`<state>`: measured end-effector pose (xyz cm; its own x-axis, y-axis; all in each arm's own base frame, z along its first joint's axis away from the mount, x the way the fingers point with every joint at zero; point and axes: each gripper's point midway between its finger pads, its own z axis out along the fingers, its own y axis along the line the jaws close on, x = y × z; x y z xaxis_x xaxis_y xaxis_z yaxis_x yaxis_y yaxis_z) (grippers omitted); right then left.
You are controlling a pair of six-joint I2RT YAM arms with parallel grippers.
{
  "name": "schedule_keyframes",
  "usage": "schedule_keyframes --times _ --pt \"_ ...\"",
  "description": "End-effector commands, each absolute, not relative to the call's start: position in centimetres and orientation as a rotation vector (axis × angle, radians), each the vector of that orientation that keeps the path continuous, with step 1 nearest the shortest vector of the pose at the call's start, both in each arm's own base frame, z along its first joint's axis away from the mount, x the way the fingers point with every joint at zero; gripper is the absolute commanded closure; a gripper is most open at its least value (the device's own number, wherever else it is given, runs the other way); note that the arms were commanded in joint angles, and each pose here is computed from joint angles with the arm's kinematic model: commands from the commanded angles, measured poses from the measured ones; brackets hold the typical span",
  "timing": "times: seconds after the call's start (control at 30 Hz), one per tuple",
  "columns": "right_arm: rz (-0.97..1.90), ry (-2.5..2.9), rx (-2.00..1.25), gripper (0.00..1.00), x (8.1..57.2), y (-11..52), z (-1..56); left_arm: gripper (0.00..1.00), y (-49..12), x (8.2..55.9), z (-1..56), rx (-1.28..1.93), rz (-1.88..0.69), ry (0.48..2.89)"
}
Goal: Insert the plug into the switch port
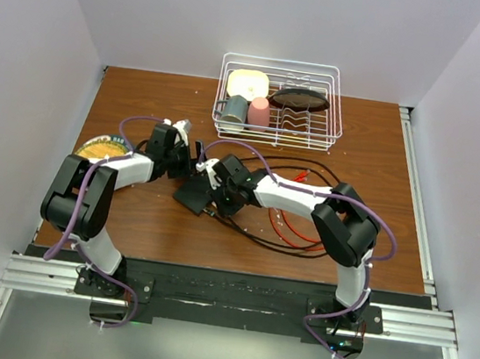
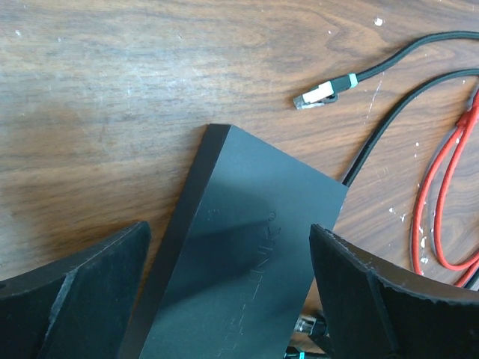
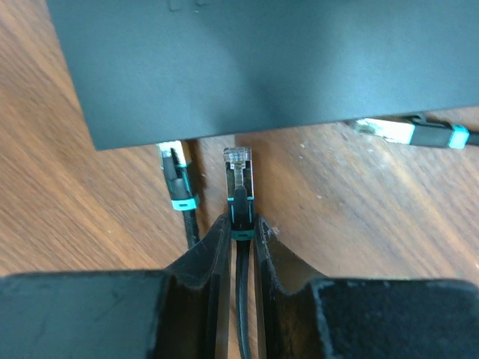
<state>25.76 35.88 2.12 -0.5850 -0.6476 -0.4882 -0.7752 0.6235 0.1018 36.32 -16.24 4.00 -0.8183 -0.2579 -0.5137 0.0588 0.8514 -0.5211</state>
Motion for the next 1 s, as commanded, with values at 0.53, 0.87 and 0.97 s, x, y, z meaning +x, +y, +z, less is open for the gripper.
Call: schedule_keyframes --times 0.53,0.87,0.97 --pt "0.456 2.455 -1.132 1.00 25.7 35.8 3.3 0.19 -15.7 33.3 4.3 -0.118 -0.726 2.396" --pt "0.417 2.481 -1.157 1.00 25.8 35.7 3.0 0.19 -15.6 33.0 3.9 -0.130 -0.740 2.398" --pt "0.408 2.493 -1.159 1.00 25.9 35.7 2.9 0.20 -15.7 33.0 3.8 -0.128 -0.747 2.400"
